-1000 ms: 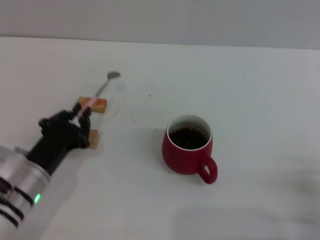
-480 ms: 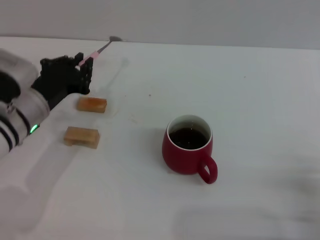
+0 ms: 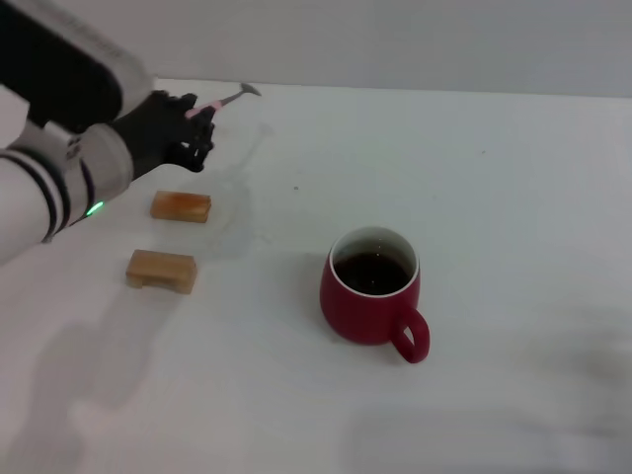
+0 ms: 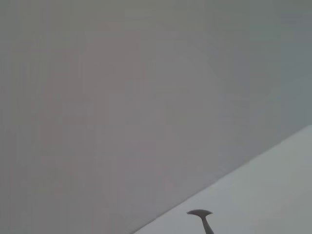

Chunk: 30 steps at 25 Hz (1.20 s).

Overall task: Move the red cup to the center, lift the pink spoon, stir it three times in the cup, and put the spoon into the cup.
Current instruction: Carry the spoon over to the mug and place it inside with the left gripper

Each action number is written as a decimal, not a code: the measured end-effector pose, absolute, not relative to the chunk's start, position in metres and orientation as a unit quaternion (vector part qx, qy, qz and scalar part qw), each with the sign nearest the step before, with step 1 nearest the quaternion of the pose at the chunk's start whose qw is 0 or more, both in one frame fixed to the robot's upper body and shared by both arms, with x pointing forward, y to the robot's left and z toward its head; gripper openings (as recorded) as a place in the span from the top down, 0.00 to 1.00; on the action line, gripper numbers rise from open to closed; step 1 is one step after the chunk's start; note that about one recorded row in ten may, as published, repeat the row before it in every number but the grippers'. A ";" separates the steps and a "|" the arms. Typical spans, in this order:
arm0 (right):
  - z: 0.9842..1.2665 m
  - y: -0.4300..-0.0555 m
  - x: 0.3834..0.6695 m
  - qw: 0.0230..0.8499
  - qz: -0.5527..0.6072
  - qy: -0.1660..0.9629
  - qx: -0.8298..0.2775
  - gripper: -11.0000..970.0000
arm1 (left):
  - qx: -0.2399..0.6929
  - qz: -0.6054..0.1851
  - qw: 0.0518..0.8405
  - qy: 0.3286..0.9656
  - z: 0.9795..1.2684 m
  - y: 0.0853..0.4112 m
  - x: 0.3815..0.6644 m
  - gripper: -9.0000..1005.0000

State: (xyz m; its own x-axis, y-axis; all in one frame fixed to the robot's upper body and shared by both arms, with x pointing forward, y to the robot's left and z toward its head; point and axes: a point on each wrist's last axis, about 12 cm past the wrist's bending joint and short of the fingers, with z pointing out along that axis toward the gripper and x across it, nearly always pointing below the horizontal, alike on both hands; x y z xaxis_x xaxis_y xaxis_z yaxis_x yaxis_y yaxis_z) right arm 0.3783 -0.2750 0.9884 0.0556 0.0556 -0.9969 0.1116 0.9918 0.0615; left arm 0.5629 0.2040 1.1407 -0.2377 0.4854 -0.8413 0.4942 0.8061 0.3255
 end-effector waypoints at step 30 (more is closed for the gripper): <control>0.988 -0.278 0.369 0.723 -0.029 0.687 0.071 0.99 | 0.483 -0.013 0.447 0.753 1.244 0.161 0.529 0.81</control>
State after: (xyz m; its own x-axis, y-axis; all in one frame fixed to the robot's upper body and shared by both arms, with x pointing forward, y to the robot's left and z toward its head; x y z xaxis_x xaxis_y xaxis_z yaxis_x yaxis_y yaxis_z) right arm 0.3695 -0.2781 0.9877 0.0550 0.0565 -0.9969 0.1395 0.9882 0.0637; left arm 0.5289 0.1614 1.2443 -0.1340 0.7155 -0.6856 0.7396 0.5327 0.4114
